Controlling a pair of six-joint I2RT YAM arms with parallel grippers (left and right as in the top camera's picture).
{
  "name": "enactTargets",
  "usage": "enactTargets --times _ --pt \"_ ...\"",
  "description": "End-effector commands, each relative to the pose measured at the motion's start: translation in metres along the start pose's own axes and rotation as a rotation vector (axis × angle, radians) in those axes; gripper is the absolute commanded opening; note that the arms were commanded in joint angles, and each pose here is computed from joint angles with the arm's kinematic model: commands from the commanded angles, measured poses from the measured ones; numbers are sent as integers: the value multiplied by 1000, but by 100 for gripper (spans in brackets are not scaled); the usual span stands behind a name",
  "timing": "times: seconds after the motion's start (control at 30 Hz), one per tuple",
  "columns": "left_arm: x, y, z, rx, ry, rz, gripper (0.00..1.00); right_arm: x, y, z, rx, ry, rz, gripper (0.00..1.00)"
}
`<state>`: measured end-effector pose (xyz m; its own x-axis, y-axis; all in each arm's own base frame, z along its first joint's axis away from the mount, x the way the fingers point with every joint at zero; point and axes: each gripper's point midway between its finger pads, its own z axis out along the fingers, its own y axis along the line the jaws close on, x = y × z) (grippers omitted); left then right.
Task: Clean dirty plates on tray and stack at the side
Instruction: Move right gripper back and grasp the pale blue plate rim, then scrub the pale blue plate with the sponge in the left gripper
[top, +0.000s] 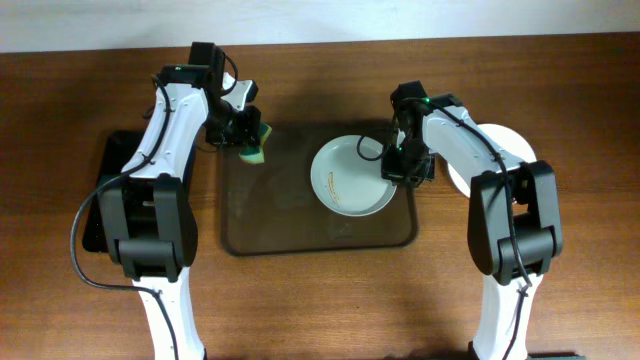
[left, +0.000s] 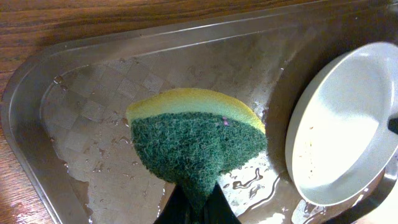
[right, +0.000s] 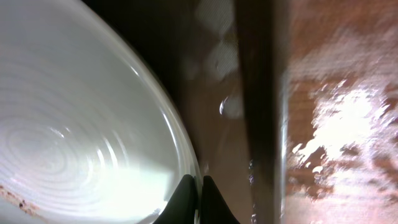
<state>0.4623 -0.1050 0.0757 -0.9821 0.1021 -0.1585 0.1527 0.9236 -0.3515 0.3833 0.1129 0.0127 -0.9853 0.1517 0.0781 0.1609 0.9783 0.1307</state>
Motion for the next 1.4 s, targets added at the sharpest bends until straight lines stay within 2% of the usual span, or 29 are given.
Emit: enactTargets --times 0.0,0.03,0.13,0.23,0.3,0.47,0.6,0.67,0.77,0.97,1.13,1.37 --pt "-4 -1 -4 2 -15 9 1 22 25 5 -24 68 -55 4" --pt "-4 0 -4 -1 -15 9 1 28 32 6 -26 77 -75 4" --pt "-5 1 -4 -12 -16 9 1 17 40 -1 -43 36 -105 49" --pt "-5 2 -4 -16 -16 9 1 -7 41 -8 -75 -47 -189 55" --pt "-4 2 -4 -16 -15 9 1 -18 45 -6 -90 -88 -258 54" --pt "-4 2 -4 -15 -14 9 1 -16 45 18 -94 -47 -376 37" --pt "-4 2 -4 -16 -14 8 1 -9 50 19 -132 -19 -371 4" --pt "-4 2 -4 -16 -14 8 1 3 63 16 -221 32 -351 4" --pt "-4 2 -4 -15 -14 9 1 8 94 7 -395 74 -202 4" --pt "2 -3 -4 15 10 -1 1 -17 98 26 -312 -47 18 4" --pt "13 -8 5 17 52 1 1 -22 99 28 -304 -74 14 4" --pt "23 -32 60 21 112 87 1 -21 98 28 -303 -72 15 4"
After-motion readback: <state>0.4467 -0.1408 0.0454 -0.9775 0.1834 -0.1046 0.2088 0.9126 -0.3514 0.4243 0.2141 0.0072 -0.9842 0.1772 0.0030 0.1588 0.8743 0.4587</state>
